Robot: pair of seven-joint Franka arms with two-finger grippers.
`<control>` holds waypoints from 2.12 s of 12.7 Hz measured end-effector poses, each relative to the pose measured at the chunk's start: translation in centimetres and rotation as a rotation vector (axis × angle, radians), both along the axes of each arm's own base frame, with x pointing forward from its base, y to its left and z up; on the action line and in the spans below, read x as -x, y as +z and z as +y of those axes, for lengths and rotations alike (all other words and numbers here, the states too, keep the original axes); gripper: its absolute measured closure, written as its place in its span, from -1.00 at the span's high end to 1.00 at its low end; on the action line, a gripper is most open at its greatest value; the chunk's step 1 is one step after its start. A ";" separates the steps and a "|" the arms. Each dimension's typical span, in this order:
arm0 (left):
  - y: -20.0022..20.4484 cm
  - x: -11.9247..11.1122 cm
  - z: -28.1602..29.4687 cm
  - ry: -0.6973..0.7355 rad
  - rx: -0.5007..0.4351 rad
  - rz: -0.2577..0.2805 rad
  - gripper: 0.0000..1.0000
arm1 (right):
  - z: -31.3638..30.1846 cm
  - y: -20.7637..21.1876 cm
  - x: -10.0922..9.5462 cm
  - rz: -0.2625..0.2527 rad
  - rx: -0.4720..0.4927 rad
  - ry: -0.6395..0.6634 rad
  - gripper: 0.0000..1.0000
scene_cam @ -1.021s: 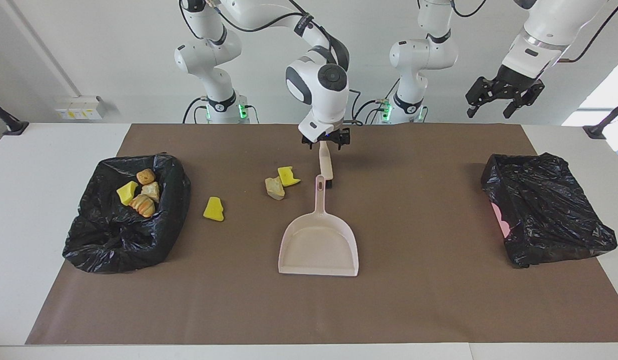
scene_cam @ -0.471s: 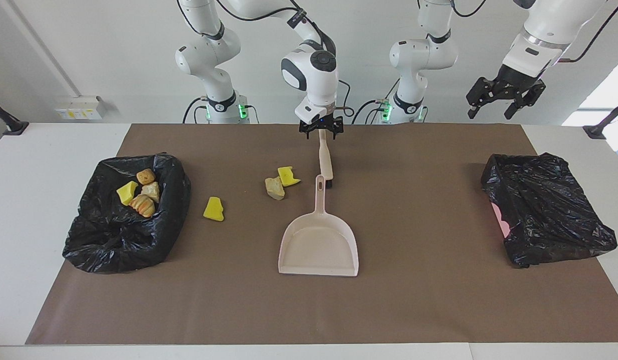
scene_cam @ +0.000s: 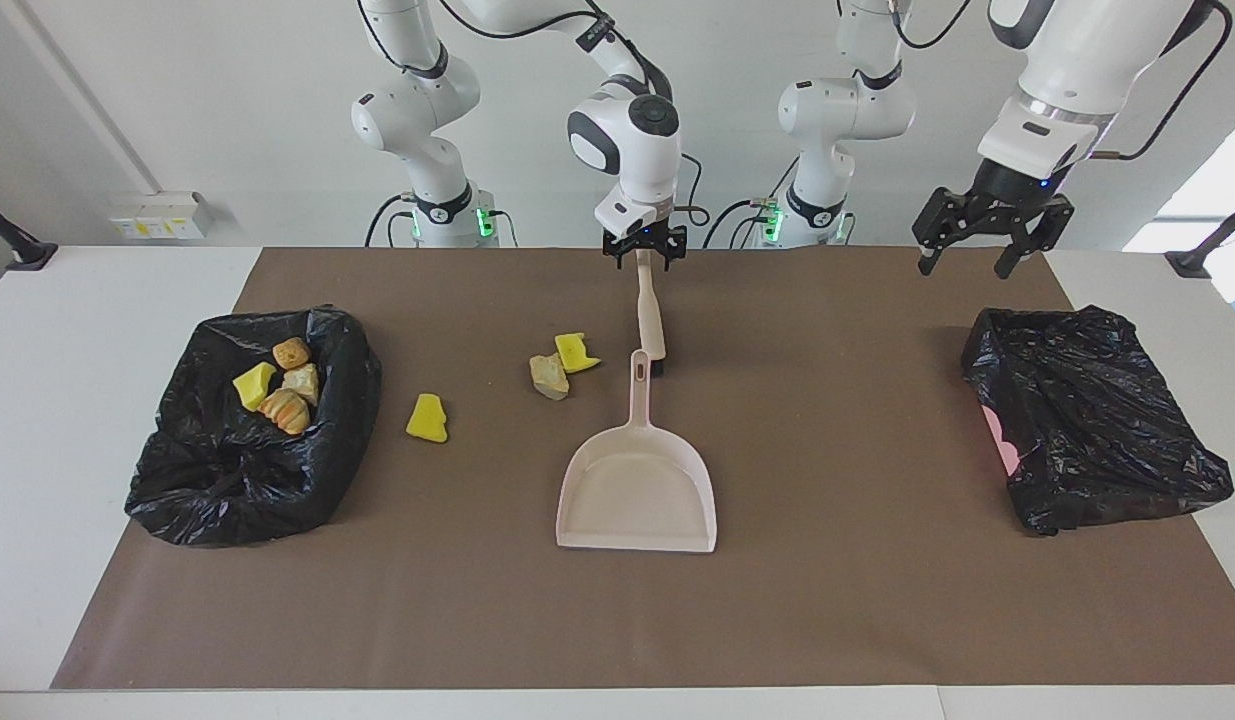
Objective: Sweep and dump trash in bin
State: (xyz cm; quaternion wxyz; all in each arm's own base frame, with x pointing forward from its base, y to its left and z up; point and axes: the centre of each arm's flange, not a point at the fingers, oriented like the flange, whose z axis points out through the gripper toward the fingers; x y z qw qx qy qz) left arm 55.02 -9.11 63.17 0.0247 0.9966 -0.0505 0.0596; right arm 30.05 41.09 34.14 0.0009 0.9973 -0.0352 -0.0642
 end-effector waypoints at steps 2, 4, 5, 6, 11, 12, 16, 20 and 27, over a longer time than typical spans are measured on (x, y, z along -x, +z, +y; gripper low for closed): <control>-2.9 -1.9 -4.3 -0.005 0.015 -0.014 1.00 | -0.1 -0.3 0.1 0.003 0.004 0.000 0.67; -5.2 -2.3 -9.1 -0.028 0.024 -0.009 1.00 | -0.2 -0.4 0.1 0.004 0.005 -0.001 0.18; -6.8 -2.1 -11.8 -0.028 0.023 0.013 1.00 | -0.2 -0.4 0.1 0.004 0.006 -0.001 -0.15; -8.2 -2.0 -14.4 -0.017 0.025 0.017 1.00 | -0.3 -0.5 0.2 0.006 0.007 -0.002 -0.29; -14.0 -0.3 -23.9 -0.002 0.030 0.050 1.00 | -0.2 -1.1 0.0 0.010 0.009 -0.008 -0.46; -15.5 0.2 -25.6 -0.011 0.025 0.062 1.00 | -0.1 -0.9 -0.2 0.008 0.006 -0.010 -0.46; -19.7 1.4 -29.4 -0.014 0.022 0.079 1.00 | -1.2 1.1 -1.7 0.033 0.030 -0.042 -0.46; -22.8 3.4 -31.5 -0.007 0.028 0.077 1.00 | -5.3 3.1 -3.6 0.097 0.094 -0.096 -0.46; -25.9 4.8 -32.7 -0.001 0.024 0.089 1.00 | -15.5 4.9 -8.8 0.136 0.224 -0.127 -0.46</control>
